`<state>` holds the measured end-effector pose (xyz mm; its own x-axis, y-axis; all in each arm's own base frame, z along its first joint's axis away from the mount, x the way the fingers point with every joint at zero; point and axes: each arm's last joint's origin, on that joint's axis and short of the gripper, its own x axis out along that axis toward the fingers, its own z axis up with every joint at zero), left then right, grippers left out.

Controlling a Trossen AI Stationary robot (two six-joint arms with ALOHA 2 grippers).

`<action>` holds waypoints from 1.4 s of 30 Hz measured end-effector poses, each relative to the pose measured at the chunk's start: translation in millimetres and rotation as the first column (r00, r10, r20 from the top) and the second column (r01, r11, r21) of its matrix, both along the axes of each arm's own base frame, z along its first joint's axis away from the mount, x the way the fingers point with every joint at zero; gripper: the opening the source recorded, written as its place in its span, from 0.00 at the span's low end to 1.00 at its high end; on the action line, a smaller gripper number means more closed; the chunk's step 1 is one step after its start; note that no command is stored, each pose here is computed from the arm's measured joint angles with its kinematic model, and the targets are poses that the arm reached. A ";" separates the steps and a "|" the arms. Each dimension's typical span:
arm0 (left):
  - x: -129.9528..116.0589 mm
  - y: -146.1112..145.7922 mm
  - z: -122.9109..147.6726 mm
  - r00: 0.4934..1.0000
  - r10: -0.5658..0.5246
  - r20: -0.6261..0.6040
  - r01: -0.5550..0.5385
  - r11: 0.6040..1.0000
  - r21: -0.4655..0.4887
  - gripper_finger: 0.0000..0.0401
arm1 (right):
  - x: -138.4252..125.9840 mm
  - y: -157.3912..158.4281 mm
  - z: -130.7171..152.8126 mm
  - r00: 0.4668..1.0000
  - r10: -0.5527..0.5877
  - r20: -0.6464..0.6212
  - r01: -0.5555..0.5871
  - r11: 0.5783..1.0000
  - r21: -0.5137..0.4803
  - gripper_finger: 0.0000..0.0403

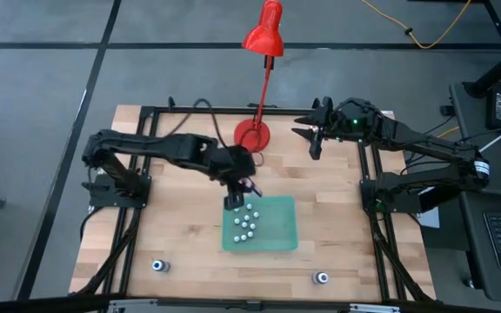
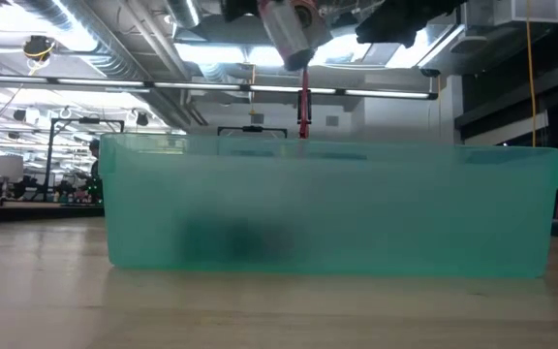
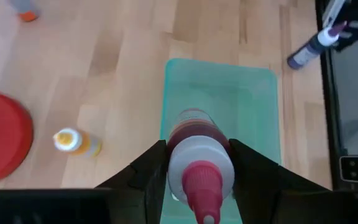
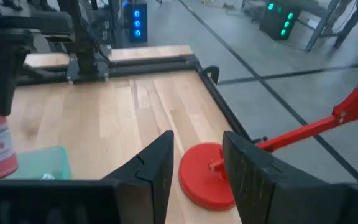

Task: Pick & Place food coloring
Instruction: Put the big red food coloring bottle into the blue bin

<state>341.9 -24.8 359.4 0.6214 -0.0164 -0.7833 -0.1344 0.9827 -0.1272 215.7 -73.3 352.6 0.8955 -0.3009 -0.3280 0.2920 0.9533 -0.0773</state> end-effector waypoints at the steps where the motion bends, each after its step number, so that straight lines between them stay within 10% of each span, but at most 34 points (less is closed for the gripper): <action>1: 5.3 -0.5 -2.4 1.000 -0.010 -0.007 0.011 1.000 0.005 0.35 | -0.3 0.1 -0.9 1.000 0.000 -0.010 0.000 1.000 0.003 0.35; 16: 66.9 -3.6 -73.7 0.975 -0.105 -0.194 0.117 0.992 0.051 0.35 | -3.5 1.1 -8.6 0.996 0.002 -0.092 0.001 1.000 0.029 0.35; 42: 100.0 -13.9 -137.3 0.953 -0.174 -0.249 0.189 0.981 0.041 0.35 | -3.4 1.2 -8.4 0.996 0.002 -0.089 0.001 0.999 0.032 0.35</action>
<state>441.9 -38.7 222.1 0.4028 -0.0563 -0.9136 0.0278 0.9984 -0.0493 212.3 -72.1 344.2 0.8625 -0.2884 -0.4159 0.2845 0.9559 -0.0727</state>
